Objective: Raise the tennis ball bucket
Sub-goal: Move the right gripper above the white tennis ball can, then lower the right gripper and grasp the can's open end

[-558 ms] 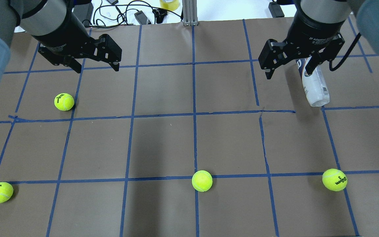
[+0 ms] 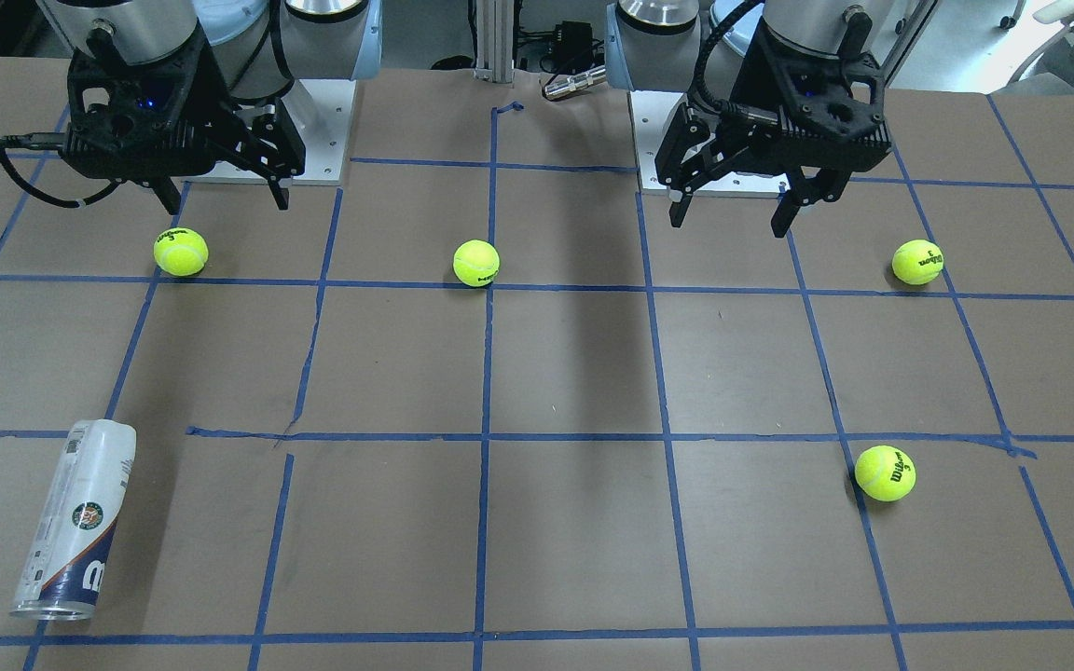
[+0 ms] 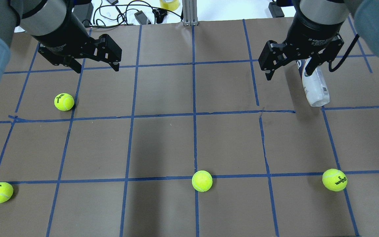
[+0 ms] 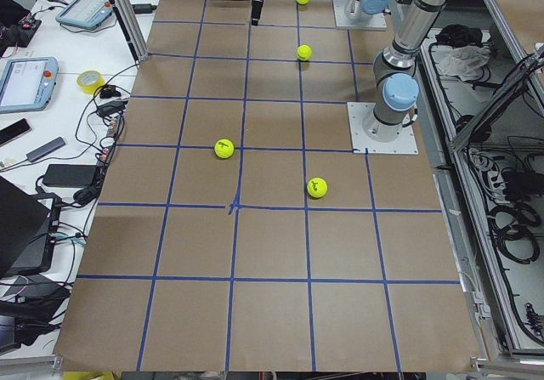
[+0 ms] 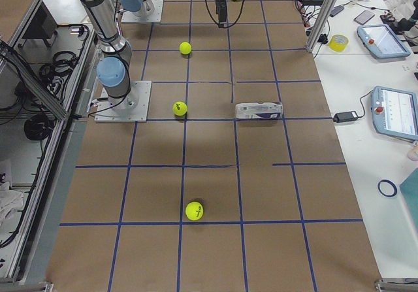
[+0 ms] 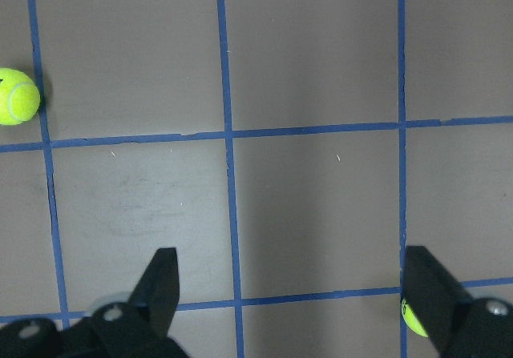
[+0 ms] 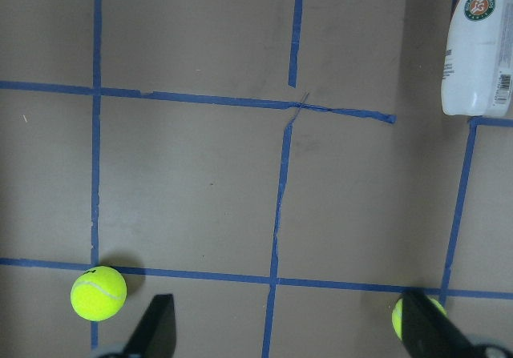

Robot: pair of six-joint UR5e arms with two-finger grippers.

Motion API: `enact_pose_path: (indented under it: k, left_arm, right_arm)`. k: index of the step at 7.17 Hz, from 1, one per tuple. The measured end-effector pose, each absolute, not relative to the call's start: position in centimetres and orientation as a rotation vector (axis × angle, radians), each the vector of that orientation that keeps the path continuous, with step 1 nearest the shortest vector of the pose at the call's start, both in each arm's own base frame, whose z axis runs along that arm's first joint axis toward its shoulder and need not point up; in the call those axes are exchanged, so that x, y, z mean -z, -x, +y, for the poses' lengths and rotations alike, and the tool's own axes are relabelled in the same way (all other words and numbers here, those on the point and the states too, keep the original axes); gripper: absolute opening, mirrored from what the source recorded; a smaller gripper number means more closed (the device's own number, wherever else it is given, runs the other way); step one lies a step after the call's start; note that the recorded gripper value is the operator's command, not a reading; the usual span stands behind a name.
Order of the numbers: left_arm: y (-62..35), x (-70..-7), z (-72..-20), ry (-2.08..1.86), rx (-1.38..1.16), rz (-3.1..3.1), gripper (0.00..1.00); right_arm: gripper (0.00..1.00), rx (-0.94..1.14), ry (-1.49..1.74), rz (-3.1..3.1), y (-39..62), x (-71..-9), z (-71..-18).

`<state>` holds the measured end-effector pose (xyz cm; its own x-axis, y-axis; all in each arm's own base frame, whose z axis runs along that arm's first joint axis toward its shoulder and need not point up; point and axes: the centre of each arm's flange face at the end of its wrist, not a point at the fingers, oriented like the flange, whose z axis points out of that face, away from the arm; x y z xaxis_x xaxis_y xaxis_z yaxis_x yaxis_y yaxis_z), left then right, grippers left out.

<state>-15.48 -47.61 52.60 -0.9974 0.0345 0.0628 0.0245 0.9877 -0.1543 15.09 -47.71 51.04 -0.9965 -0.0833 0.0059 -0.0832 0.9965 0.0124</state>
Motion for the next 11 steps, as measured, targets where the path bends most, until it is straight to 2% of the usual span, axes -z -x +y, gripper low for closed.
enact_pose_path:
  k: [5, 7, 9, 11]
  left_arm:
    - [15.5, -52.6, -47.6, 0.046, -0.236, -3.067, 1.0]
    - [15.5, -52.7, -47.5, 0.046, -0.237, -3.067, 1.0]
    - [15.5, -52.7, -47.5, 0.046, -0.238, -3.066, 1.0]
    - [15.4, -52.7, -47.6, 0.043, -0.242, -3.065, 1.0]
  right_arm:
    - [1.0, -0.025, -0.126, -3.127, -14.9, -52.1, -51.3]
    - [1.0, 0.022, -0.092, -3.135, -14.3, -50.5, -52.9]
    - [1.0, 0.092, 0.001, -3.139, -10.5, -47.3, -58.0]
    - [1.0, 0.073, 0.064, -3.101, -6.6, -44.6, -65.5]
